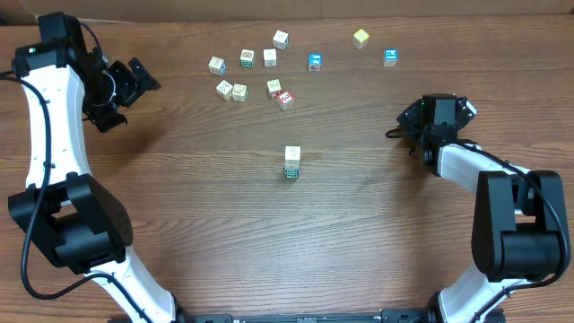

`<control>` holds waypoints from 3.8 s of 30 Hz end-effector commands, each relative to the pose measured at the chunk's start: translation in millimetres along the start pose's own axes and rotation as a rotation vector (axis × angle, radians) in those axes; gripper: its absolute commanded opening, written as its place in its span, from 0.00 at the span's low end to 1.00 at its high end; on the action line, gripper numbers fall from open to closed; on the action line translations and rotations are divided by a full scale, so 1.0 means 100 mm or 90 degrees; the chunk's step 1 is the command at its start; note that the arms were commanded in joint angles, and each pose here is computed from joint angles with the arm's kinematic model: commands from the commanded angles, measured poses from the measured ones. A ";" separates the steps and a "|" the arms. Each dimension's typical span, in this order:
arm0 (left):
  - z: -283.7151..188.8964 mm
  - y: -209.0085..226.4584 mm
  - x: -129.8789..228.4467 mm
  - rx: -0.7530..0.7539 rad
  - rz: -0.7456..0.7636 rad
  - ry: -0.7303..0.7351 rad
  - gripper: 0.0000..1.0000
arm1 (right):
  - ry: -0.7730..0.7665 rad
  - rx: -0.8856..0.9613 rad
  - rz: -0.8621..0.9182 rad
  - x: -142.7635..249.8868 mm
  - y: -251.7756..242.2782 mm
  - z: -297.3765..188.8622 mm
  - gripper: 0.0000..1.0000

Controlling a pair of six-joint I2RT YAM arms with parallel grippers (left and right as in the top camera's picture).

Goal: Form a tower

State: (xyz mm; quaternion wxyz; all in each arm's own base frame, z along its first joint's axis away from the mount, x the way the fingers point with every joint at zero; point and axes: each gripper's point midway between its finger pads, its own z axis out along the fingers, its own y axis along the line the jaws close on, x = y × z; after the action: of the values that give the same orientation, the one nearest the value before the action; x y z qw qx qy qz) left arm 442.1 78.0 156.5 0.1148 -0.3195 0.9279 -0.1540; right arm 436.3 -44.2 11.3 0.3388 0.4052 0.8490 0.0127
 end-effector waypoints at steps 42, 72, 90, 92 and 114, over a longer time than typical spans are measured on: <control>-0.26 -0.57 -0.20 0.035 0.242 -0.134 1.00 | 0.065 0.065 -0.005 0.39 -0.39 0.15 1.00; 0.47 0.15 0.63 0.071 0.255 -0.259 1.00 | 0.065 0.065 -0.005 0.39 -0.39 0.15 1.00; 0.42 0.62 1.34 0.091 0.334 -0.445 1.00 | 0.065 0.065 -0.005 0.39 -0.39 0.15 1.00; 0.43 0.66 1.40 0.094 0.336 -0.453 1.00 | 0.065 0.065 -0.005 0.39 -0.39 0.15 1.00; 0.34 0.77 1.78 0.137 0.344 -0.544 1.00 | 0.065 0.065 -0.005 0.39 -0.39 0.15 1.00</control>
State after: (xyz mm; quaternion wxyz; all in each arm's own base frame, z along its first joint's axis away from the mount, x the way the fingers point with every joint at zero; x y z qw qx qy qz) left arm 276.0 15.9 70.0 0.5403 -0.0876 0.8335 -0.0751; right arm 436.0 -45.4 11.1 0.3398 0.4061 0.8482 0.0094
